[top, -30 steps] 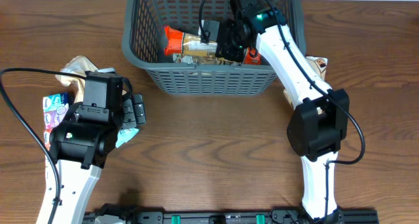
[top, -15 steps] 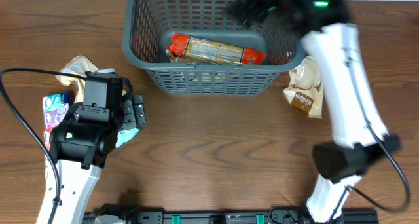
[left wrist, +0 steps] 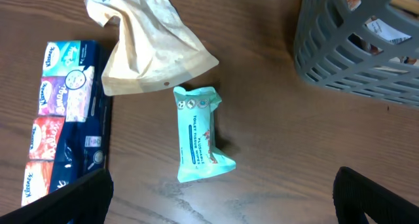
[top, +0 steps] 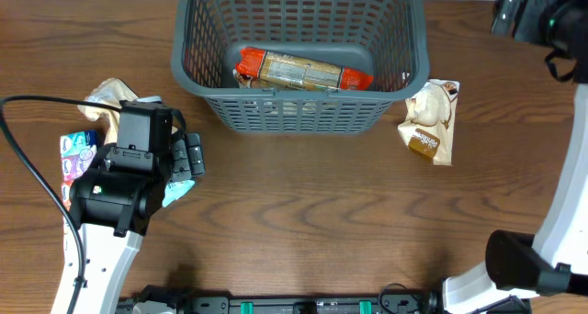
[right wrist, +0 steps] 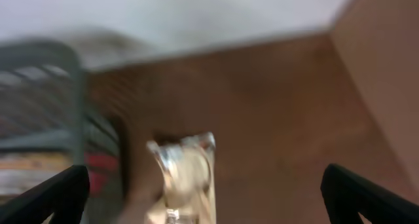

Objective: Pack container

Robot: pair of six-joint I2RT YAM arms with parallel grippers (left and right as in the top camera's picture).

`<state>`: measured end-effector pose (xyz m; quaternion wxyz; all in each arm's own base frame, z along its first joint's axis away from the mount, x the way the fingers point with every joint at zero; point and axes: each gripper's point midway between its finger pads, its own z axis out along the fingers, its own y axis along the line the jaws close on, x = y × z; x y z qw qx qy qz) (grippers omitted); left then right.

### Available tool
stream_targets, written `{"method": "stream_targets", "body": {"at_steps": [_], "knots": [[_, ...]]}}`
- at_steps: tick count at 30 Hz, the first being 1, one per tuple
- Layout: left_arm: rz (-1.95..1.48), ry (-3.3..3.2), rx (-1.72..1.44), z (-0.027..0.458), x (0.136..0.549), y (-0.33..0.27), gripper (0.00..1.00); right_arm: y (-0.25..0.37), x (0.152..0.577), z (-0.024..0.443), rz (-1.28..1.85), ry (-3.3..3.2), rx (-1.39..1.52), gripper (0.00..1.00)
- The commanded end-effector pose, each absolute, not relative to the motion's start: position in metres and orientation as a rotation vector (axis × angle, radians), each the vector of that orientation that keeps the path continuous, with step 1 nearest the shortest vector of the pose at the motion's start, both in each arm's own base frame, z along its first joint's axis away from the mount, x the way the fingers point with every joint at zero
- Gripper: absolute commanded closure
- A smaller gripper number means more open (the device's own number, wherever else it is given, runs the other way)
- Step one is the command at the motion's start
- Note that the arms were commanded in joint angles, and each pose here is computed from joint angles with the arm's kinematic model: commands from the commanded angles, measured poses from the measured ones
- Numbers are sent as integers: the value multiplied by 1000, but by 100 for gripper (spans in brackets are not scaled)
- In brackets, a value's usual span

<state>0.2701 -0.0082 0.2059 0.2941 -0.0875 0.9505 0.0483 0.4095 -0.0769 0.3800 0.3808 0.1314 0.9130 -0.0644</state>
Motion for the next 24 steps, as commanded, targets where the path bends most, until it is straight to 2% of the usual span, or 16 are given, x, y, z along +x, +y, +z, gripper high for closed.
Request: {"method": "stream_targets", "body": {"at_steps": [1, 7, 11, 17, 24], "knots": [[136, 2533, -222, 207, 269, -7, 3, -85, 417, 322, -184, 2463, 411, 1], [136, 2533, -222, 206, 269, -7, 3, -64, 439, 228, -38, 2582, 324, 1], [137, 2533, -222, 206, 269, -7, 3, -55, 436, 168, 22, 2643, 312, 1], [137, 2533, -223, 206, 269, -7, 3, -49, 418, 110, 41, 2718, 303, 1], [137, 2534, -223, 206, 269, -7, 3, -39, 409, 70, 92, 2725, 281, 1]]}}
